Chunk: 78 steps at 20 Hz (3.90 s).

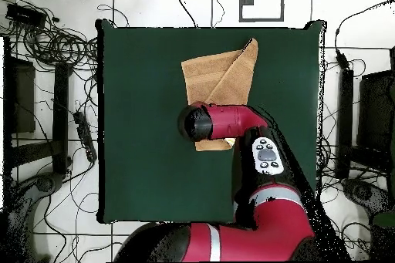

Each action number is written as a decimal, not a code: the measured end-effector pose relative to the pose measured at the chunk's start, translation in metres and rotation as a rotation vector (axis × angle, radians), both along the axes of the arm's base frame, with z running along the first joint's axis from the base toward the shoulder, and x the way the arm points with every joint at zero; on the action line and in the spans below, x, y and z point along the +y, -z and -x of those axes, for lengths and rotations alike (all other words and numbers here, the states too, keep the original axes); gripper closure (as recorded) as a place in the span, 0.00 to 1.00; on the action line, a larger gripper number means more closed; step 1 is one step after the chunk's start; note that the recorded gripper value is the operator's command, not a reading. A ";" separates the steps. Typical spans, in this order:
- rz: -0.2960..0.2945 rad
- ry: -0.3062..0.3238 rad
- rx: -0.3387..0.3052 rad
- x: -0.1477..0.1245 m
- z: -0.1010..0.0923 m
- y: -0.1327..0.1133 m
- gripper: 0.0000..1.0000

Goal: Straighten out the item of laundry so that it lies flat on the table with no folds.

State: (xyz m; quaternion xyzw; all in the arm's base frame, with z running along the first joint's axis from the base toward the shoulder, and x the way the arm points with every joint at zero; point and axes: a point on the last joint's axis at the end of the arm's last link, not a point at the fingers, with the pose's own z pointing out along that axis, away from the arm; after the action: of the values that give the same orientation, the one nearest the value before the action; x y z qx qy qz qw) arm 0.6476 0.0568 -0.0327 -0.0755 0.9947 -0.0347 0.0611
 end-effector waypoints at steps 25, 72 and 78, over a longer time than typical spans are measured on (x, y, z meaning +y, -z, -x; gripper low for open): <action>-0.030 0.066 -0.050 0.007 0.002 0.011 1.00; -0.050 0.208 -0.085 0.008 0.011 -0.065 0.00; -0.052 0.213 -0.074 0.008 0.016 -0.063 0.00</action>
State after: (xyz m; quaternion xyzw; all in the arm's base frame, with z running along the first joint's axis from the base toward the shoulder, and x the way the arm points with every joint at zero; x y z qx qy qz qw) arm 0.6321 0.0653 0.0300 0.0336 0.9947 -0.0177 0.0959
